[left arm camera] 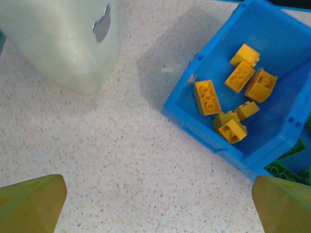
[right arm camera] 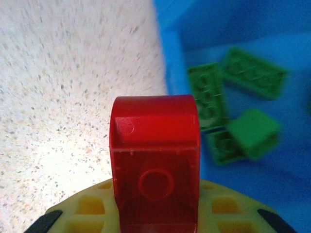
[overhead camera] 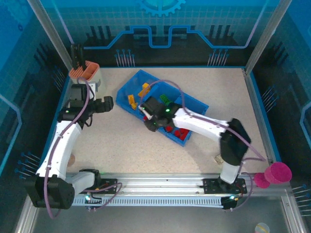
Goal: Sort the legos into containers by color
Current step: Pick up the lego from the center of the table, then place the lego in the container.
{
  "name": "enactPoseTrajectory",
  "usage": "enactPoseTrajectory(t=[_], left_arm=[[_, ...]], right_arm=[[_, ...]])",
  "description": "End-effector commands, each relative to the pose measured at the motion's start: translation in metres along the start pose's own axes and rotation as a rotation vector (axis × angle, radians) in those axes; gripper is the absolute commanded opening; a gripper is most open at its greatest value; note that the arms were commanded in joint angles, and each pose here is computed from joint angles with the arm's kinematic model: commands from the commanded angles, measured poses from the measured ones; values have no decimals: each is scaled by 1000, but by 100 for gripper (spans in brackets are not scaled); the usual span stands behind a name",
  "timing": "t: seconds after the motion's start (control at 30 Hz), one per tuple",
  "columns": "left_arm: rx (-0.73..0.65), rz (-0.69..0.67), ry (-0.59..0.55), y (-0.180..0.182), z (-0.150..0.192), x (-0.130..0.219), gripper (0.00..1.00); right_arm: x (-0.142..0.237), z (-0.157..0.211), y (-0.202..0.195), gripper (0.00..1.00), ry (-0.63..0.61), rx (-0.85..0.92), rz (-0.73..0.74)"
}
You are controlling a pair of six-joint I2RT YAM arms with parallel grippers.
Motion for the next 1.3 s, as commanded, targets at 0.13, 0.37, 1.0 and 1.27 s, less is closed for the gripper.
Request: enactPoseTrajectory(t=[0.13, 0.37, 1.0, 1.27], left_arm=[[132, -108, -118, 24, 9, -7, 99], [212, -132, -219, 40, 42, -22, 99], [201, -282, -353, 73, 76, -46, 99], [139, -248, -484, 74, 78, -71, 99]], right_arm=[[52, 40, -79, 14, -19, -87, 222], [53, 77, -133, 15, -33, -221, 295], [14, 63, -154, 58, -36, -196, 257], [49, 52, -159, 77, -171, -146, 307]])
Point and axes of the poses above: each hand's point on the last joint's axis, 136 mm out from that joint toward the fingers, its own x axis back along the fingers, its own y axis along the line the jaws close on, z = x × y, the point moved 4 cm from there along x, back along the fingers, and after that the axes turned 4 degrees about x, right-handed, at the moved point
